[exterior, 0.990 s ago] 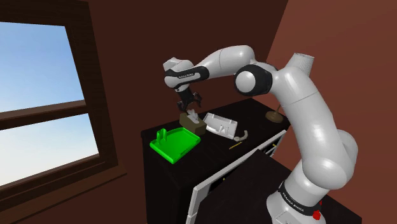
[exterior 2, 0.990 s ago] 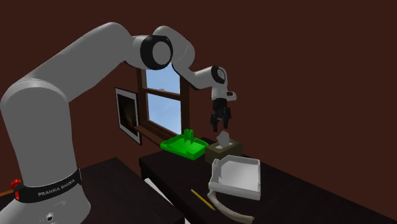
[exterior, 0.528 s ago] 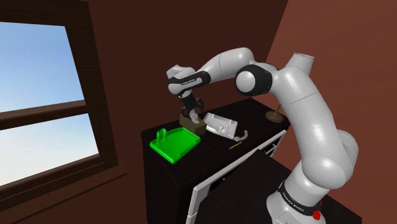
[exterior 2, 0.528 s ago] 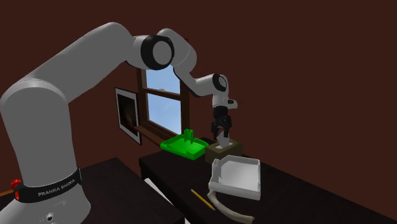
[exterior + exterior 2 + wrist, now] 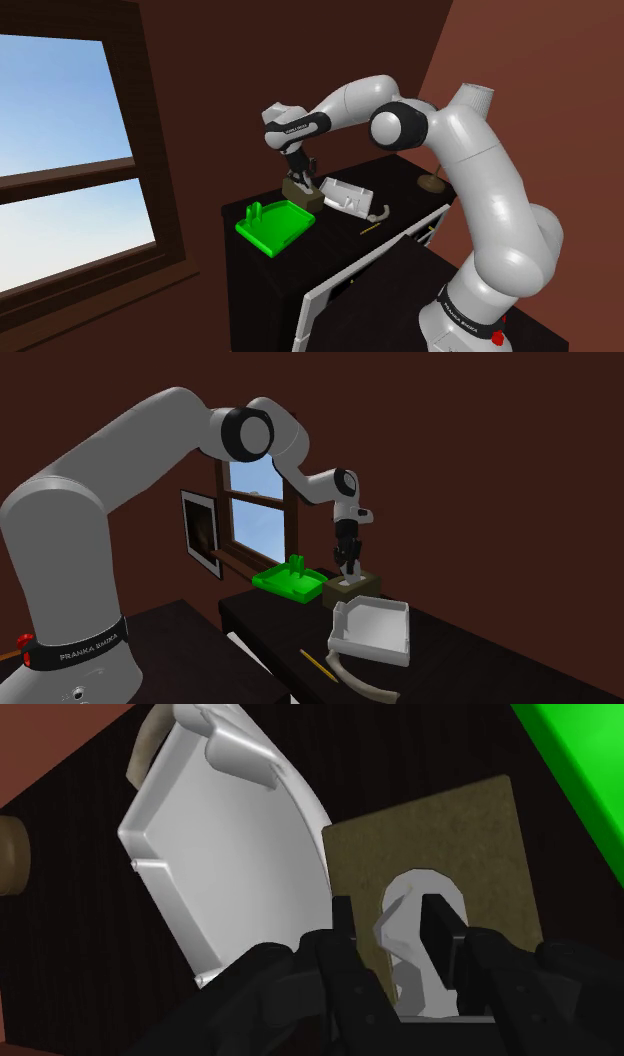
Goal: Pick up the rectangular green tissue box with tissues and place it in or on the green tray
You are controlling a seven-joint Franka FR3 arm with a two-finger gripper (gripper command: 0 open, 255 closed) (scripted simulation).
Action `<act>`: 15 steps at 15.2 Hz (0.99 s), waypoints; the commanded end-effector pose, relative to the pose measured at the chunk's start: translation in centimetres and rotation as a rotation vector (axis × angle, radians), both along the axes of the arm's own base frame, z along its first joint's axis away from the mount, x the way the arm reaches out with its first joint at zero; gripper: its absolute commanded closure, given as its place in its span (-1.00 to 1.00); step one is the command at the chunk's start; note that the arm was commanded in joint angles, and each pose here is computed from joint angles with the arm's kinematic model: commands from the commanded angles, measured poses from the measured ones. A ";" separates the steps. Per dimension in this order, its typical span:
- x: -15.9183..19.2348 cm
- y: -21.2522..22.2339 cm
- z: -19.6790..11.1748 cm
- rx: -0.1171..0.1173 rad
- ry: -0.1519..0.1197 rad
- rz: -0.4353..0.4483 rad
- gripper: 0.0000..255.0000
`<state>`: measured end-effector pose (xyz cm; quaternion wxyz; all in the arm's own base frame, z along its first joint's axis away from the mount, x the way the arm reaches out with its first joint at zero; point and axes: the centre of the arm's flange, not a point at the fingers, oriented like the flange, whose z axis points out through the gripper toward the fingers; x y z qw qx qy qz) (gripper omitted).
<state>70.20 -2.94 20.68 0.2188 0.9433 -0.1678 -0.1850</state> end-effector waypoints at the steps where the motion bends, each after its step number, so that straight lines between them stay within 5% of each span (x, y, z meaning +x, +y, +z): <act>1: 0.0 0.0 0.0 0.000 0.000 0.000 1.00; 8: 0.0 0.0 0.0 0.000 0.000 0.000 1.00; 15: 0.0 0.0 3.7 0.000 0.000 0.000 1.00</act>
